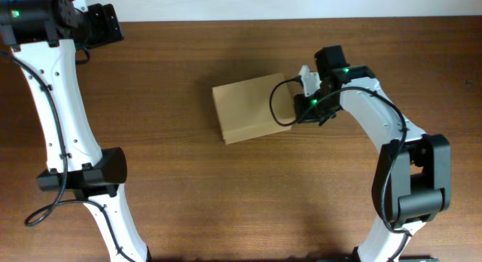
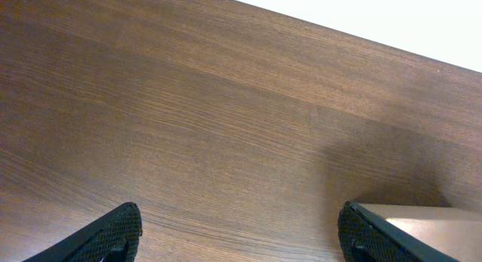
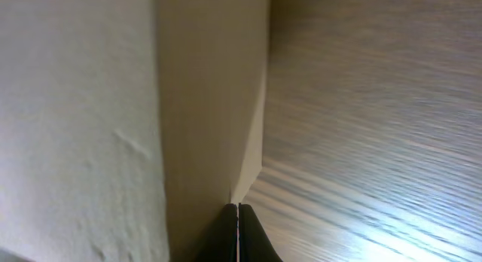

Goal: Pack container

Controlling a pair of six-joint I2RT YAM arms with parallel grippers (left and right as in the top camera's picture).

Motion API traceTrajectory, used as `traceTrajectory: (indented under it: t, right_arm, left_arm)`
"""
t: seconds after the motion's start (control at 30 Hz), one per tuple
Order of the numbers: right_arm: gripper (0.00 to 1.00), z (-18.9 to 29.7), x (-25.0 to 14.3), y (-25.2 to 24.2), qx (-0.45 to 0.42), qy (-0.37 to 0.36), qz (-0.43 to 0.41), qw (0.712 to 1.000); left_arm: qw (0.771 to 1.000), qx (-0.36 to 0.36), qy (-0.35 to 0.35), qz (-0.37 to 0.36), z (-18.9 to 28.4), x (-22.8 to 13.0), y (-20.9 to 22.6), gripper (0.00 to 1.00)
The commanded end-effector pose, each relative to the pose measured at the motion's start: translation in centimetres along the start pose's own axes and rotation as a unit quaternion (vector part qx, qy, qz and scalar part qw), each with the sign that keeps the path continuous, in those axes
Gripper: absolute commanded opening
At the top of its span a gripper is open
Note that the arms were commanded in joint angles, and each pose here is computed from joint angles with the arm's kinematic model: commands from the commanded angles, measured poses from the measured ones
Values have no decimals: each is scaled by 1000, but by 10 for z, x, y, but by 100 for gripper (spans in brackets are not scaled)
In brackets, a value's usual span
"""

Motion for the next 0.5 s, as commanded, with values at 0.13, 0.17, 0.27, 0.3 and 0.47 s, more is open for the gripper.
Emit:
traceTrajectory:
  t: [0.13, 0.17, 0.27, 0.3, 0.47]
  right_arm:
    - [4, -13, -17, 50, 51, 21, 56, 997]
    - [4, -14, -17, 55, 52, 18, 59, 997]
    - [4, -15, -9, 51, 21, -4, 49, 999]
    - [4, -15, -4, 44, 4, -17, 39, 999]
    - [4, 3, 22, 2, -11, -58, -15, 998]
  left_arm:
    - [1000, 3, 3, -1, -1, -1, 3, 84]
    - [1000, 3, 3, -1, -1, -1, 3, 84]
    - [1000, 3, 4, -1, -1, -1, 3, 84]
    - [1000, 3, 4, -1, -1, -1, 3, 84]
    - [1000, 3, 4, -1, -1, -1, 3, 84]
Point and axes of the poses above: each gripper's point midway between its finger pads, its own z axis back along the fingers, its own y axis along the line the jaws close on, x = y × z, the point moved 4 cm from there along z, back along the fingers, and after that the axes turned 12 degrees about -z, right-handed, at the moved point
